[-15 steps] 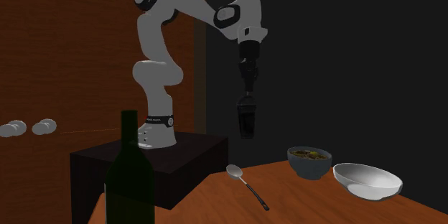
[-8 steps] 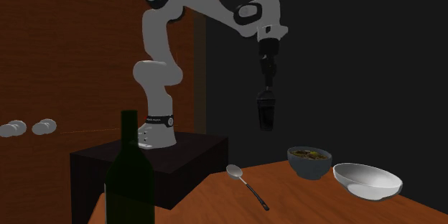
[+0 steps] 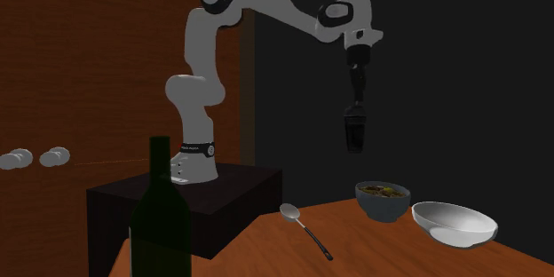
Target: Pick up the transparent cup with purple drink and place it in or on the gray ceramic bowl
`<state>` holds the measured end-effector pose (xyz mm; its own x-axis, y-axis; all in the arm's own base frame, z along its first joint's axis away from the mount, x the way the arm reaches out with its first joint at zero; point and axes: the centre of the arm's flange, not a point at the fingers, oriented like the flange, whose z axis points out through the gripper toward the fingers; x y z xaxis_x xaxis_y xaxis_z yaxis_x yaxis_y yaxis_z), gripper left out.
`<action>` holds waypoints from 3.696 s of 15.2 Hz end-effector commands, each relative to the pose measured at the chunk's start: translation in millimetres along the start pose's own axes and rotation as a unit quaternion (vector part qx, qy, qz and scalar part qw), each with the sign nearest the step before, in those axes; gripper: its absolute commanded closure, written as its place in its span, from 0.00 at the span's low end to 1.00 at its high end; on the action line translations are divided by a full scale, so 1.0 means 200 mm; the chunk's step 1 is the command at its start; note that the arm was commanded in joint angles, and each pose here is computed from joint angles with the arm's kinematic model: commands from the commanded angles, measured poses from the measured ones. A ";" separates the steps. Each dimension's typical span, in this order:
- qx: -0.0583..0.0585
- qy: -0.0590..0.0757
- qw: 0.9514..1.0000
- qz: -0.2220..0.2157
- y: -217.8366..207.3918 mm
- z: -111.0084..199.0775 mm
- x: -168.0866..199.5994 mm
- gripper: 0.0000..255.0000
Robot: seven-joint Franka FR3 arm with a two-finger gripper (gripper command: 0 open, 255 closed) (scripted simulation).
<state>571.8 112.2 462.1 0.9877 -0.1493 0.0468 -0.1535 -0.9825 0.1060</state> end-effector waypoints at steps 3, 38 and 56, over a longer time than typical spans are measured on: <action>0.000 0.000 1.000 0.001 -0.21 -0.07 0.16 1.00; 0.000 0.000 1.000 0.001 -0.58 0.60 0.33 1.00; 0.000 0.000 1.000 0.001 -0.58 0.37 0.33 0.00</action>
<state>658.1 208.1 369.6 0.9874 -0.1508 0.0480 -0.1551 -0.9823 0.1050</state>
